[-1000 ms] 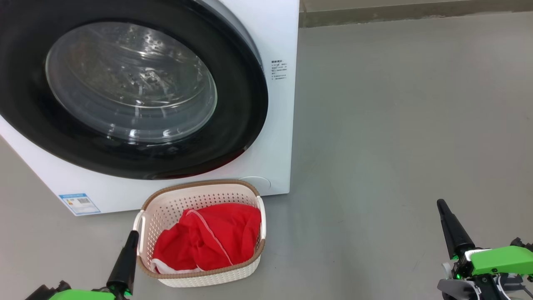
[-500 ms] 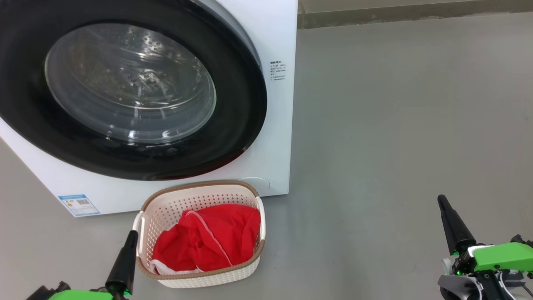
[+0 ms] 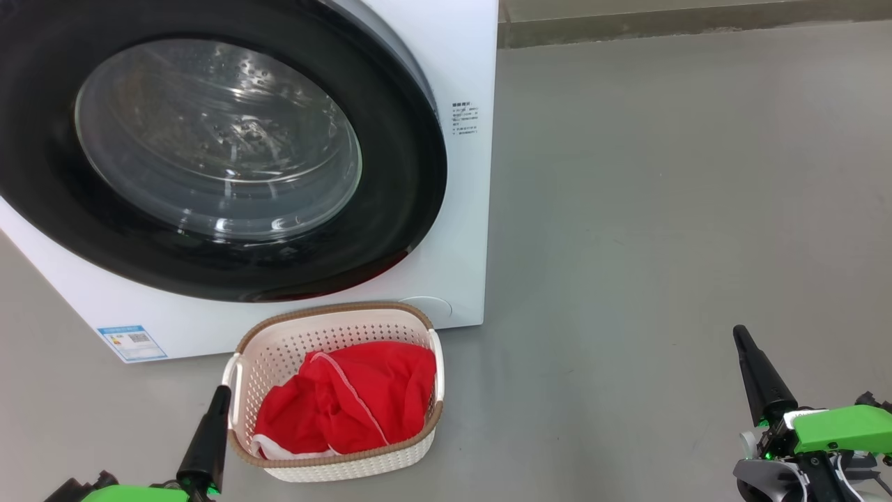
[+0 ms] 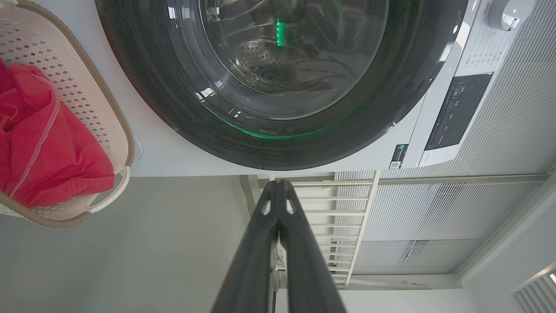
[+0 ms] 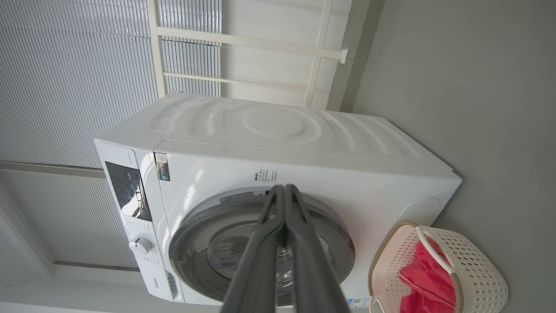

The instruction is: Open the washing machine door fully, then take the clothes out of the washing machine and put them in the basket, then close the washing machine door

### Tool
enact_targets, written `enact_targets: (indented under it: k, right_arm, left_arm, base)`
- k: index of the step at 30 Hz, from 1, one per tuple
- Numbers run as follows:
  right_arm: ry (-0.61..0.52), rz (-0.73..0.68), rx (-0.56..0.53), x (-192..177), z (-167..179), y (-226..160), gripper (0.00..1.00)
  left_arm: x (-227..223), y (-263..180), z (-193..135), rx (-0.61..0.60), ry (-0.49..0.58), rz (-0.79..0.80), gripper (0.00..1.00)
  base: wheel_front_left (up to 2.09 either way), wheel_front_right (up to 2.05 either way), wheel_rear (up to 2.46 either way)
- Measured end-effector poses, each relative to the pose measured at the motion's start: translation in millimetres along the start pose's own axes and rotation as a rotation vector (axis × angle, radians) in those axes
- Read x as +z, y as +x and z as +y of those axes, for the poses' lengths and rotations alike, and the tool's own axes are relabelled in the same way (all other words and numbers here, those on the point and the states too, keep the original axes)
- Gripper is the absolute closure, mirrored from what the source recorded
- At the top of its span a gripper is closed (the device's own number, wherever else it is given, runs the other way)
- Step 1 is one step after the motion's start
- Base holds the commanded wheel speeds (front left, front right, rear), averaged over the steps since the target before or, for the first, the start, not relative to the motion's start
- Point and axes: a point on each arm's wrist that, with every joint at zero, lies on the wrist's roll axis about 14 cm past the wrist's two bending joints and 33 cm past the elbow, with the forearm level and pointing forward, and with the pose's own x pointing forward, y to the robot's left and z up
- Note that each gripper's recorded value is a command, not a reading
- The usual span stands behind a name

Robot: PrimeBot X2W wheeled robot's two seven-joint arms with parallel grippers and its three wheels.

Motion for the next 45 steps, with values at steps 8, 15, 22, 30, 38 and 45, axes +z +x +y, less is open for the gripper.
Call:
enact_targets:
  k: [8,15,22,30,38,45]
  right_arm:
    - [0.0,0.001,0.001,0.0,0.2,0.1,1.0]
    - [0.001,0.0,0.001,0.3,0.3,0.1,1.0]
    - [0.001,0.0,0.001,0.4,0.3,0.1,1.0]
    - [0.002,0.0,0.001,0.4,0.3,0.1,1.0]
    - [0.002,0.0,0.001,0.6,0.4,0.1,1.0]
    - [0.0,0.002,0.001,0.3,0.3,0.1,1.0]
  left_arm:
    - [0.3,0.0,-0.1,0.0,0.0,-0.001,1.0]
    - [0.7,-0.1,-0.1,0.0,-0.001,-0.002,1.0]
    - [0.9,-0.1,-0.1,0.0,-0.001,-0.003,1.0]
    - [1.2,-0.1,-0.1,0.0,-0.001,-0.004,1.0]
    - [0.3,-0.1,-0.1,0.0,-0.001,0.003,1.0]
    - [0.6,-0.1,-0.1,0.0,-0.002,0.002,1.0]
  base:
    - [0.0,0.0,0.0]
    - [0.0,0.0,0.0]
    - [0.0,0.0,0.0]
    - [0.0,0.0,0.0]
    - [0.0,0.0,0.0]
    - [0.0,0.0,0.0]
